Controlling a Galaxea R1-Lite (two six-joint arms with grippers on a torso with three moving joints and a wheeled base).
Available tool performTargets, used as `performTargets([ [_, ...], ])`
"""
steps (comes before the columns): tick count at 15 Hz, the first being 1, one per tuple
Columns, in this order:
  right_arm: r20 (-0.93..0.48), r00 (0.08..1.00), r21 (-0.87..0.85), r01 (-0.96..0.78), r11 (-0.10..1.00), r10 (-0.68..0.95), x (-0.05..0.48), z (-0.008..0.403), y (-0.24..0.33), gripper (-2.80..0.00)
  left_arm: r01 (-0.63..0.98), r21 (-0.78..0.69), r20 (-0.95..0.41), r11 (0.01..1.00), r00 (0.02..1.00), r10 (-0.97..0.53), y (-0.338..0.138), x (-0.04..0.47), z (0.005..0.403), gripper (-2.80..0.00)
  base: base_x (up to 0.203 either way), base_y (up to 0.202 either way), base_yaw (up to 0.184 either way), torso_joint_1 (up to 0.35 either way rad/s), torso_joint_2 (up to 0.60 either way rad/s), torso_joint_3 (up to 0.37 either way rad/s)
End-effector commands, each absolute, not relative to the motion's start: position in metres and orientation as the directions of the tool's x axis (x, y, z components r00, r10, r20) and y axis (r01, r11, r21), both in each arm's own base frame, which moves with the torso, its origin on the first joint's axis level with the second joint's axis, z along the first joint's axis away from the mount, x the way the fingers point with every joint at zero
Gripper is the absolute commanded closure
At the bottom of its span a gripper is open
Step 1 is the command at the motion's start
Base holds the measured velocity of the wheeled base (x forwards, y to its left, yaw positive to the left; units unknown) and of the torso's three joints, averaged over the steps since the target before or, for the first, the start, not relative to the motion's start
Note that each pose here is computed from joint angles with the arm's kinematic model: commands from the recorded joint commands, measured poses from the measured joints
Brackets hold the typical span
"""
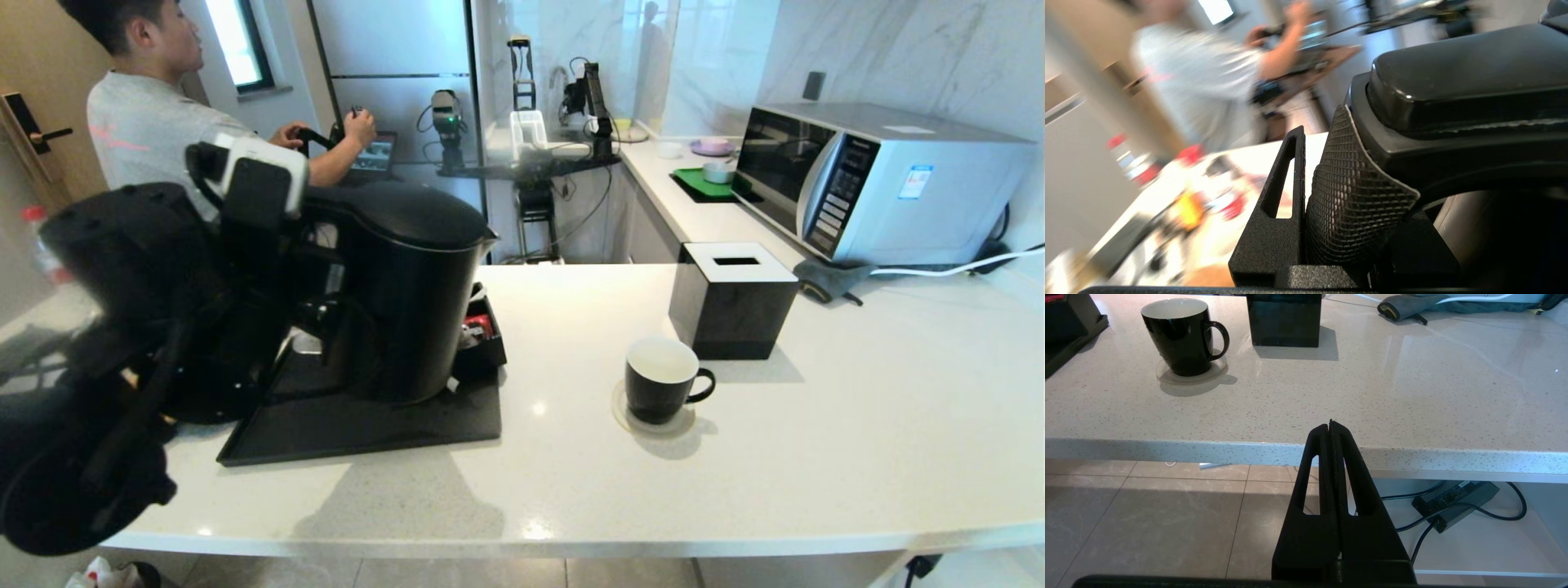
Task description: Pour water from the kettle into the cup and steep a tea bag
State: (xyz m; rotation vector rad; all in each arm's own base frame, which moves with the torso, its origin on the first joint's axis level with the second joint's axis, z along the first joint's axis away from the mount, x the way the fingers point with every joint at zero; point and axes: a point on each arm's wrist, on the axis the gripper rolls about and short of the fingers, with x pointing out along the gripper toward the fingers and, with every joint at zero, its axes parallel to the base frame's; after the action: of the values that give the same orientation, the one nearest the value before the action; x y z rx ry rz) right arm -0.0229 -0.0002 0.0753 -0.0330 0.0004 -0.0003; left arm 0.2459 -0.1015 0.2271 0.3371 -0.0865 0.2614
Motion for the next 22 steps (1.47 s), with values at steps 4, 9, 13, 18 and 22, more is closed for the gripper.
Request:
performTargets([
  [4, -0.002, 1.0, -0.034, 0.0, 0.999, 0.0, -0.023, 0.075, 0.0, 0.0, -0.426, 0.241, 0.156, 0.872, 0.904, 0.399, -0.047, 0.219, 0.233, 0.0, 0.0, 0.0, 0.0, 0.0, 0.0, 0.0],
  [9, -0.002, 1.0, -0.034, 0.0, 0.999, 0.0, -0.023, 0.075, 0.0, 0.0, -0.52, 0.192, 0.119, 0.832, 0.854, 0.506, -0.016, 0.203, 0.217, 0.0, 0.0, 0.0, 0.0, 0.0, 0.0, 0.0],
  [13, -0.002, 1.0, -0.034, 0.0, 0.999, 0.0, -0.023, 0.075, 0.0, 0.0, -0.563, 0.147, 0.069, 0.813, 0.826, 0.56, -0.002, 0.198, 0.2, 0.0, 0.0, 0.0, 0.0, 0.0, 0.0, 0.0],
  [18, -0.002, 1.0, -0.034, 0.0, 0.999, 0.0, -0.023, 0.075, 0.0, 0.0, -0.58, 0.094, -0.008, 0.81, 0.813, 0.583, 0.014, 0.189, 0.175, 0.0, 0.0, 0.0, 0.0, 0.0, 0.0, 0.0],
  [22, -0.002, 1.0, -0.034, 0.0, 0.999, 0.0, -0.023, 0.075, 0.0, 0.0, -0.582, 0.063, -0.059, 0.811, 0.809, 0.585, 0.027, 0.193, 0.162, 0.0, 0.0, 0.0, 0.0, 0.0, 0.0, 0.0],
])
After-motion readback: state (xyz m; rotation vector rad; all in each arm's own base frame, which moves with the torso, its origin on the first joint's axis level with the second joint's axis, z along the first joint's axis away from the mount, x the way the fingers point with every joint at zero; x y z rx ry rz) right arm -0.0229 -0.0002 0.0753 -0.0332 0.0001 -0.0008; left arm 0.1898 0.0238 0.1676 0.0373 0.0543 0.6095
